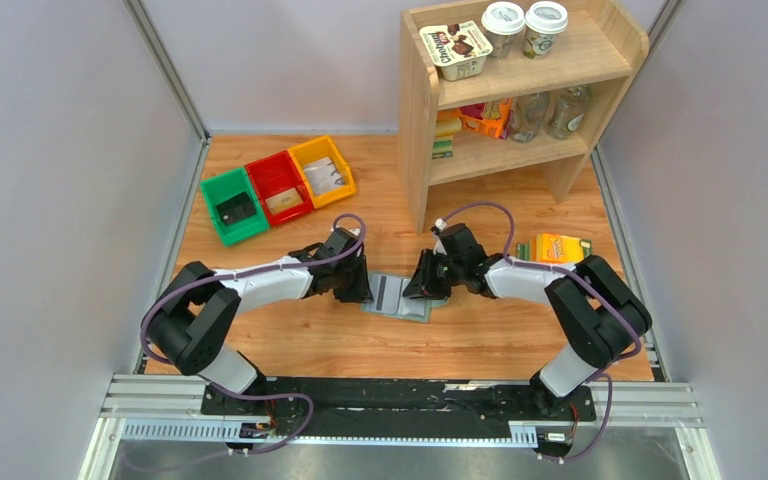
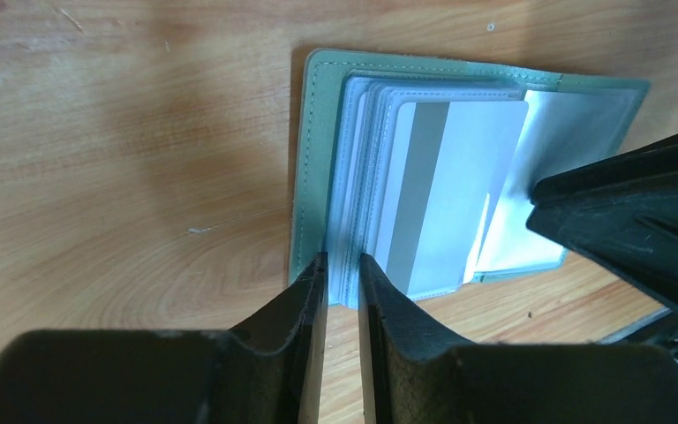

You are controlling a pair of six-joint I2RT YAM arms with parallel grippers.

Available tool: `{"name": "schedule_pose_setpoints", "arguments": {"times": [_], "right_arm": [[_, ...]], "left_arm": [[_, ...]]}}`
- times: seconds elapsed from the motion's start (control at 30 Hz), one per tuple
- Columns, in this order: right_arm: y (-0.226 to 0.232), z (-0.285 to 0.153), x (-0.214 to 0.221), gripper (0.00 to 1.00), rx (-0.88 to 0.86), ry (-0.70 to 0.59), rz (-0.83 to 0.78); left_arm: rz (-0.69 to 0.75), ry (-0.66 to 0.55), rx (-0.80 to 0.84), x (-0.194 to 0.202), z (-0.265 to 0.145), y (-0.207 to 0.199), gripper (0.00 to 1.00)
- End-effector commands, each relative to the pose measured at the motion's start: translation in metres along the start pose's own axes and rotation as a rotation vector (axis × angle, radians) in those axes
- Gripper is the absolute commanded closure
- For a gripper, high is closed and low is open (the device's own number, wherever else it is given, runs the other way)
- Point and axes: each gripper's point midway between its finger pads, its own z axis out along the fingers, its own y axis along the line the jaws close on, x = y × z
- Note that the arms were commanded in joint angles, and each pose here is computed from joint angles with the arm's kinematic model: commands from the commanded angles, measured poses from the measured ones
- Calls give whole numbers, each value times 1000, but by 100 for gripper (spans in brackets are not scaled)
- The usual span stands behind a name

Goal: Take the credit cards out of the card holder
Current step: Remove the credit card from the card holder.

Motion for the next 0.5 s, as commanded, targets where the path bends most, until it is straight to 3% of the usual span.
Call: {"name": "schedule_pose_setpoints", "arguments": {"times": [0.0, 0.23, 0.47], "right_arm": [[36, 4, -13, 72, -112, -43, -10], [28, 17, -8, 68, -91, -39, 28], [39, 19, -1, 73, -155, -17, 13]], "left_arm": [[-38, 15, 36, 9, 1, -3, 75], [-68, 34, 41, 21, 4, -1, 77], [-73, 43, 44, 24, 5, -3, 79]]}}
